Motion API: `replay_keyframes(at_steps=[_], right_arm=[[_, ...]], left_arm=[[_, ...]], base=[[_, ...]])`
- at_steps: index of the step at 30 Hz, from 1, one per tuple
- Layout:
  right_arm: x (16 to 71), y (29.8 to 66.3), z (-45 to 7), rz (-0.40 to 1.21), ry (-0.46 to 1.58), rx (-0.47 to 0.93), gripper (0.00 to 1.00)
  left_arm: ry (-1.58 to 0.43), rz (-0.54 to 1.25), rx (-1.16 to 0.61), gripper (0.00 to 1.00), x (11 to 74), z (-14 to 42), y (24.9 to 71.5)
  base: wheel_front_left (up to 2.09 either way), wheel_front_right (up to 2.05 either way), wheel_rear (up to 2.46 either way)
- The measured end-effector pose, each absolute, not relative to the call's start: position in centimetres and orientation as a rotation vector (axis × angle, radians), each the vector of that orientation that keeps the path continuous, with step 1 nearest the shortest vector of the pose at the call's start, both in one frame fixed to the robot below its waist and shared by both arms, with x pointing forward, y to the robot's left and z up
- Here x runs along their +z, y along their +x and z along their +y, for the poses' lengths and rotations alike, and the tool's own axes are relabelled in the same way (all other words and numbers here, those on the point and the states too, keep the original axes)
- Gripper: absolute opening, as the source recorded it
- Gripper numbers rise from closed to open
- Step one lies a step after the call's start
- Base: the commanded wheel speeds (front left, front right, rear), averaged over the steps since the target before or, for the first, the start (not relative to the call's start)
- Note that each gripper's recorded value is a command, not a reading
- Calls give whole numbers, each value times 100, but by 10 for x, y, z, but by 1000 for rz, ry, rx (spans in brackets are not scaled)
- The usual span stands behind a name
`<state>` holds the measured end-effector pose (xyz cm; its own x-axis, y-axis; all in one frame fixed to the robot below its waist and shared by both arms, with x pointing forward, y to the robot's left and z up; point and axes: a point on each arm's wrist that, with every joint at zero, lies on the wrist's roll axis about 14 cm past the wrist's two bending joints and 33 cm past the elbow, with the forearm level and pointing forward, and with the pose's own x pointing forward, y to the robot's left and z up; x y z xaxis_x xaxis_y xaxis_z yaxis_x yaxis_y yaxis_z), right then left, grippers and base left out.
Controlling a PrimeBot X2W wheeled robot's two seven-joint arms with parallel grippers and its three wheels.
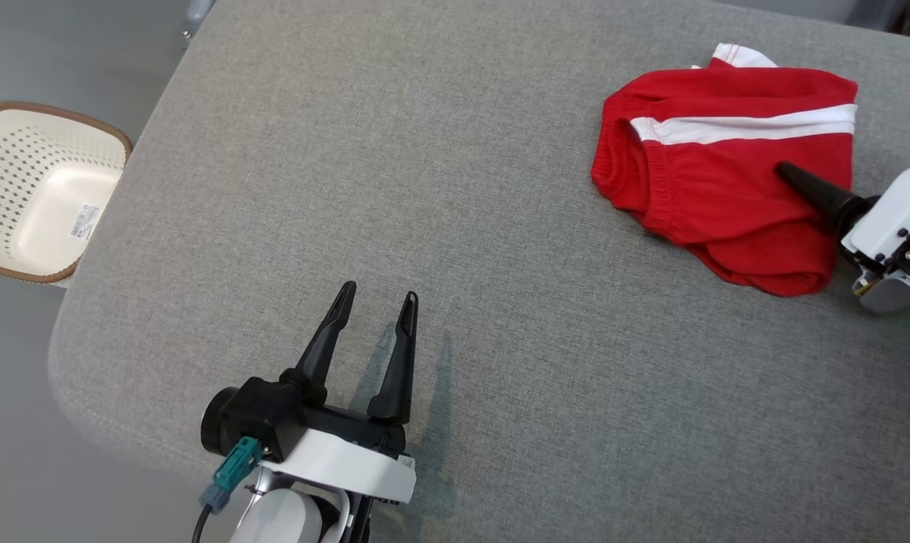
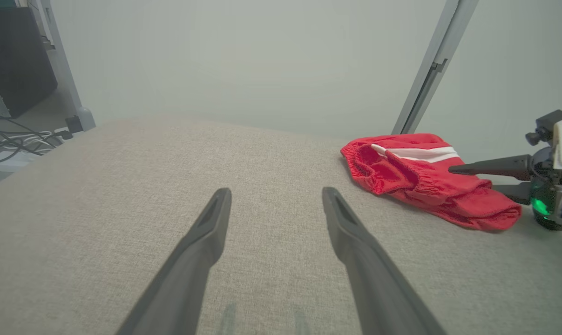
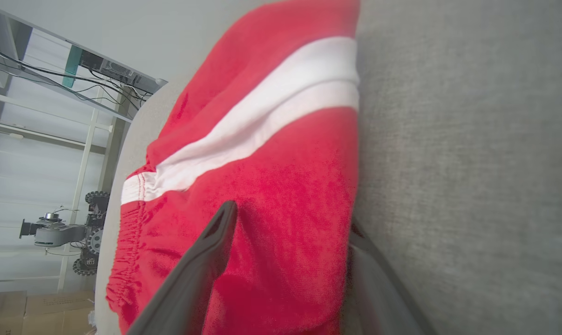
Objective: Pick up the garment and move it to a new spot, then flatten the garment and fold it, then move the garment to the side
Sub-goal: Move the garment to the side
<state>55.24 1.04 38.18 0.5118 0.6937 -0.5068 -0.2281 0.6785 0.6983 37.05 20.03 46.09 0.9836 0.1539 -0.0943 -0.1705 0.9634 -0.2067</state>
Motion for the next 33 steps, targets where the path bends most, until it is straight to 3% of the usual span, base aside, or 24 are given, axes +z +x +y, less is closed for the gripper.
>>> replay_keyframes(at_steps=[8, 9, 10, 11, 23, 33], right_arm=[[377, 553, 44, 913, 588, 663, 100], [377, 553, 46, 915, 581, 669, 91], [377, 553, 47, 914, 575, 673, 34], [377, 554, 48, 913, 570, 677, 0], [378, 549, 39, 888, 496, 685, 0], [383, 527, -31, 907, 337, 630, 0]], left_arm=[[-209, 90, 187, 100, 457, 206, 370], [-208, 89, 186, 100, 458, 205, 371], [-207, 86, 184, 100, 459, 205, 372], [-206, 83, 185, 100, 460, 206, 373], [-221, 64, 161, 100, 464, 199, 381], [-237, 35, 28, 100, 472, 162, 397]], base=[[0, 0, 0], [0, 0, 0], [0, 0, 0], [0, 0, 0], [0, 0, 0], [0, 0, 0]])
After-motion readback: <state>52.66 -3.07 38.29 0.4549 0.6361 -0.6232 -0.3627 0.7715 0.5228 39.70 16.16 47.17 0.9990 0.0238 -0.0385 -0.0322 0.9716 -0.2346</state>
